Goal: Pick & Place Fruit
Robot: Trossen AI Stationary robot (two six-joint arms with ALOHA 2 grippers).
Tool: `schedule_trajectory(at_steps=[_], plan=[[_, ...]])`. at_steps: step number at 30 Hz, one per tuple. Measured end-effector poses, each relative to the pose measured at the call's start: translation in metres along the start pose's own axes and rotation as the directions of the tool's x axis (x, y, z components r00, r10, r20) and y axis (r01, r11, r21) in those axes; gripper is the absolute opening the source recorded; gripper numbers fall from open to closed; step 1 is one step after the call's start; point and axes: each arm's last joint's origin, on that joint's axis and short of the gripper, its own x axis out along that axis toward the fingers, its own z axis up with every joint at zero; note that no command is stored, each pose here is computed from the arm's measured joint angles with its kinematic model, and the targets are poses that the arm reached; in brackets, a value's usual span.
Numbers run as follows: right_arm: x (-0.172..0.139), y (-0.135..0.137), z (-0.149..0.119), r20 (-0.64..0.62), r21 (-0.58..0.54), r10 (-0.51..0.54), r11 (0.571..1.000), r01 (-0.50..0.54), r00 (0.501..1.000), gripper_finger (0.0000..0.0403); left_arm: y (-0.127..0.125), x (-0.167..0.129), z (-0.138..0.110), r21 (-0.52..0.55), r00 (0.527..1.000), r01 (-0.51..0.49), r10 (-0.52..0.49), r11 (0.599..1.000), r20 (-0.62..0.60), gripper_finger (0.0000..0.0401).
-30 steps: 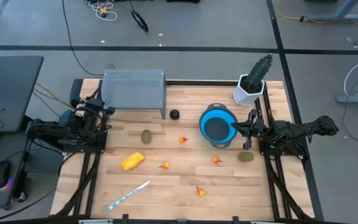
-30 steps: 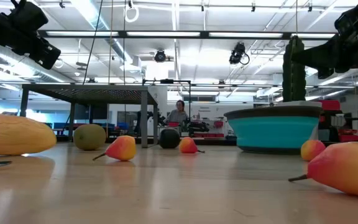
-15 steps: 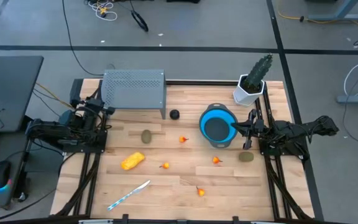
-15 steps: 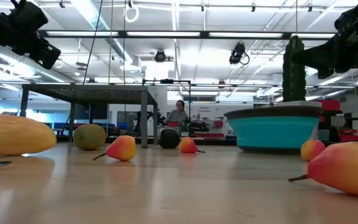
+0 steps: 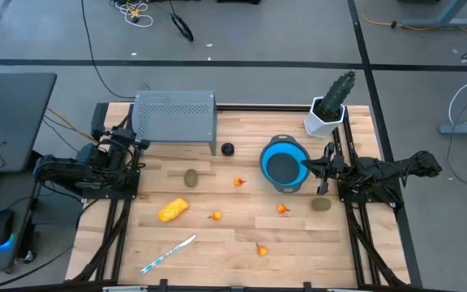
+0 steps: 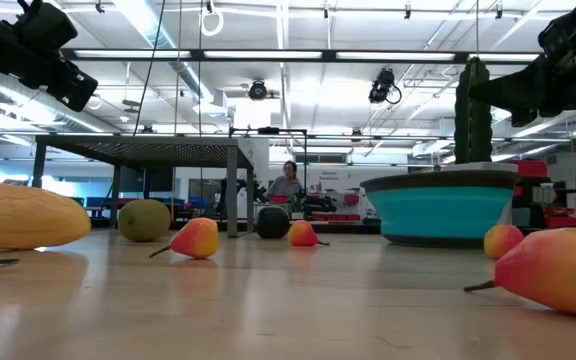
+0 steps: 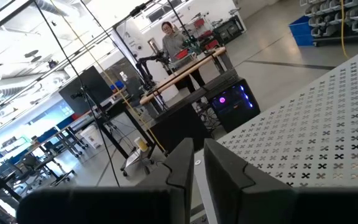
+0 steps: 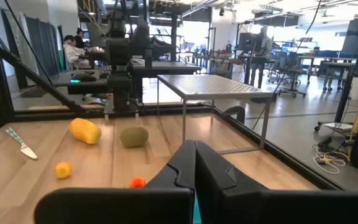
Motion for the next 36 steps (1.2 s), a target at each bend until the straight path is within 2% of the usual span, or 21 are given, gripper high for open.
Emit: schedule_trajectory(at_steps=[31,33,34,35,36], plan=[[0.0000,0.0000,0.0001,0.000,0.000,0.000,1.000,0.000,1.000,0.0003,0.0002,0.0000,0.0000,-0.004,1.000,0.001,-0.001,1.000,0.003,0.0046],[0.0000,0.0000,0.0000,0.000,0.000,0.000,1.000,0.000,1.000,0.0003,-0.0004,0.0000,0.0012,-0.059,0.999,0.024,-0.022,0.998,0.045,0.0046],[0.0000,0.0000,0.0000,0.000,0.000,0.000,1.000,0.000,1.000,0.0003,-0.0011,-0.0001,0.0026,-0.130,0.995,0.056,-0.044,0.990,0.092,0.0046],[0.0000,0.0000,0.0001,0.000,0.000,0.000,1.000,0.000,1.000,0.0003,-0.0020,-0.0004,0.0042,-0.239,0.986,0.109,-0.073,0.965,0.152,0.0046],[0.0000,0.0000,0.0001,0.000,0.000,0.000,1.000,0.000,1.000,0.0003,-0.0027,-0.0008,0.0061,-0.354,0.971,0.177,-0.104,0.918,0.215,0.0046]])
